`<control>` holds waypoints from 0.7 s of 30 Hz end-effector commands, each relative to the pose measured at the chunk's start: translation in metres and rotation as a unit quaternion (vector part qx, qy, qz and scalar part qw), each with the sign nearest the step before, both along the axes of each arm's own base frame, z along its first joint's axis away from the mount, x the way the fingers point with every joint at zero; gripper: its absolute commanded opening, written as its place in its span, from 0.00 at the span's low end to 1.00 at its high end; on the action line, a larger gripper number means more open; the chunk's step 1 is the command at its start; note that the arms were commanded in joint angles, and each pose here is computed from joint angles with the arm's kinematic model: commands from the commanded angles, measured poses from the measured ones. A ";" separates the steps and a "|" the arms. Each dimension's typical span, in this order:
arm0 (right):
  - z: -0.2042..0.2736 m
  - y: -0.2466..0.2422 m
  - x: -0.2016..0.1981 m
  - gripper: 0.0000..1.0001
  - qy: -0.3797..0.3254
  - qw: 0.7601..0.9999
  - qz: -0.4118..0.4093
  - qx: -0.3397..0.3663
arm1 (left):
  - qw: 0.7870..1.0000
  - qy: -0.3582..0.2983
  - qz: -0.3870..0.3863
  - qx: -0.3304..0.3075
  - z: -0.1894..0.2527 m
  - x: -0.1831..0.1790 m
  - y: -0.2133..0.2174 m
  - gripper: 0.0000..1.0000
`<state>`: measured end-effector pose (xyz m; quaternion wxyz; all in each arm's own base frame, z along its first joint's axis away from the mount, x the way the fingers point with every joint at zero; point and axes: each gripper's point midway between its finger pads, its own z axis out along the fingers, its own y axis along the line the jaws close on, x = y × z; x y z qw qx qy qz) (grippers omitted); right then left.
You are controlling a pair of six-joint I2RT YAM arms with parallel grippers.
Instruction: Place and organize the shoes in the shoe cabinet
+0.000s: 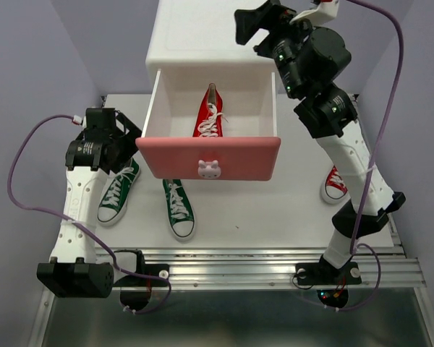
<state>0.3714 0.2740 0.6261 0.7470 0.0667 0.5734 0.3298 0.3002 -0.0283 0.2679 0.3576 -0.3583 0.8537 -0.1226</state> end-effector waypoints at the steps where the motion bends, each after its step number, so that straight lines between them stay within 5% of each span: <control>1: 0.021 -0.081 0.018 1.00 -0.013 0.993 -0.105 0.047 | 1.000 -0.011 -0.005 0.008 0.003 0.002 0.002 0.99; 9: -0.034 -0.161 0.058 1.00 0.068 0.970 -0.234 0.019 | 1.000 -0.003 -0.005 0.009 -0.003 -0.007 0.003 0.99; 14: -0.119 -0.232 0.091 1.00 0.216 0.944 -0.247 0.044 | 1.000 0.004 -0.005 0.011 -0.006 -0.013 0.004 0.99; 21: -0.257 -0.290 0.062 1.00 0.436 0.828 -0.348 -0.056 | 1.000 0.015 -0.007 0.017 -0.012 -0.019 0.005 0.99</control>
